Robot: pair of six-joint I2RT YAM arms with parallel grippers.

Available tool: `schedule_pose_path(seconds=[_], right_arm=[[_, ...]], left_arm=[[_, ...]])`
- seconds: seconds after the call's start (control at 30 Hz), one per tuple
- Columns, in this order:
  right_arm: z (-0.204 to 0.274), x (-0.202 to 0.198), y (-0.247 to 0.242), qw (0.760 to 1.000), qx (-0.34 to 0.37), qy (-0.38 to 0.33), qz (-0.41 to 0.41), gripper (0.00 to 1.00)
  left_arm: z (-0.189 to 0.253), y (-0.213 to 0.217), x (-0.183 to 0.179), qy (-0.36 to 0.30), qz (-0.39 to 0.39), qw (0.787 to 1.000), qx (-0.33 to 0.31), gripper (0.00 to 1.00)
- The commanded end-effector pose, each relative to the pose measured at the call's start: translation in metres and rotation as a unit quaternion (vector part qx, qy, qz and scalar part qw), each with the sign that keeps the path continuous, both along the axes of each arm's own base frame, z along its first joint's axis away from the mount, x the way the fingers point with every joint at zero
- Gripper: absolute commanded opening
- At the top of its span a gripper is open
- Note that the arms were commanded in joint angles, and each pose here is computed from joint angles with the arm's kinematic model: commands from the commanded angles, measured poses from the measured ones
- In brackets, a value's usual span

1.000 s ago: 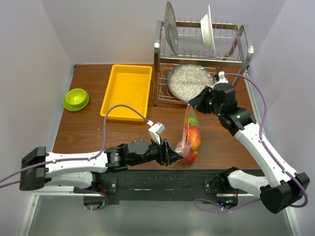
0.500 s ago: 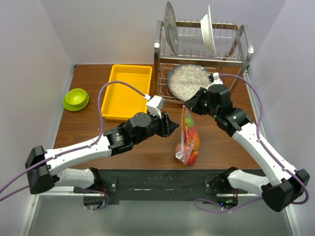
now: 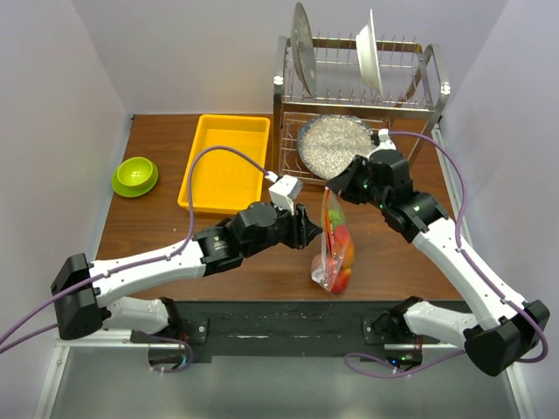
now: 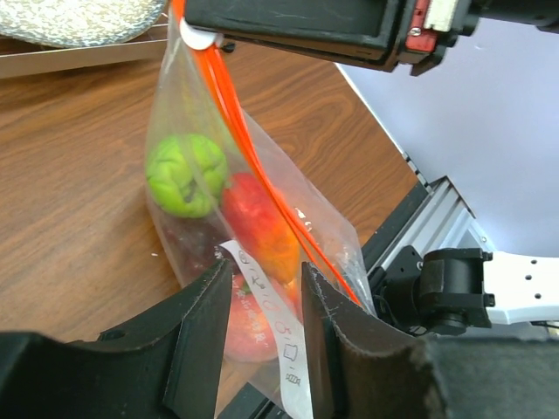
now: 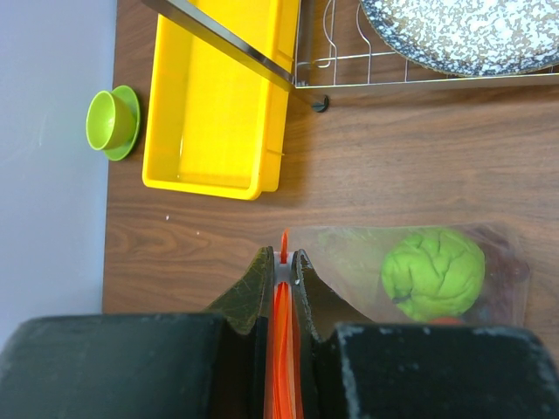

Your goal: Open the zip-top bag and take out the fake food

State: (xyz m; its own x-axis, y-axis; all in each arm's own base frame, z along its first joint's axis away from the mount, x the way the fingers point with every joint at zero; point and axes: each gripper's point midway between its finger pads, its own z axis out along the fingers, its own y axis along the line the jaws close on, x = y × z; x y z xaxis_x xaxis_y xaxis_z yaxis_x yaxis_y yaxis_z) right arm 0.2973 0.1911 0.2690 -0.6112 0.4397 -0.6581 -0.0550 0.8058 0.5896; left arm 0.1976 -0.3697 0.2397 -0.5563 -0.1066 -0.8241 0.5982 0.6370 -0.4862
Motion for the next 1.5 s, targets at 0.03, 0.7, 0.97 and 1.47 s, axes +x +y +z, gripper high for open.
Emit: schedule_pose_path(seconds=[0.03, 0.7, 0.97, 1.47], right_arm=[[0.016, 0.008, 0.003, 1.0, 0.013, -0.027, -0.008, 0.0], [0.008, 0.009, 0.005, 1.0, 0.01, -0.023, -0.008, 0.0], [0.005, 0.01, 0.005, 1.0, 0.011, -0.021, -0.011, 0.0], [0.001, 0.011, 0.005, 1.0, 0.004, -0.019, -0.015, 0.0]], left_arm=[[0.026, -0.011, -0.007, -0.015, -0.015, 0.999, -0.046, 0.43], [0.008, -0.019, -0.003, -0.008, -0.008, 0.999, -0.032, 0.41], [0.003, -0.019, 0.0, -0.006, -0.001, 1.0, -0.027, 0.34], [-0.005, -0.023, -0.001, 0.005, -0.004, 1.0, -0.012, 0.37]])
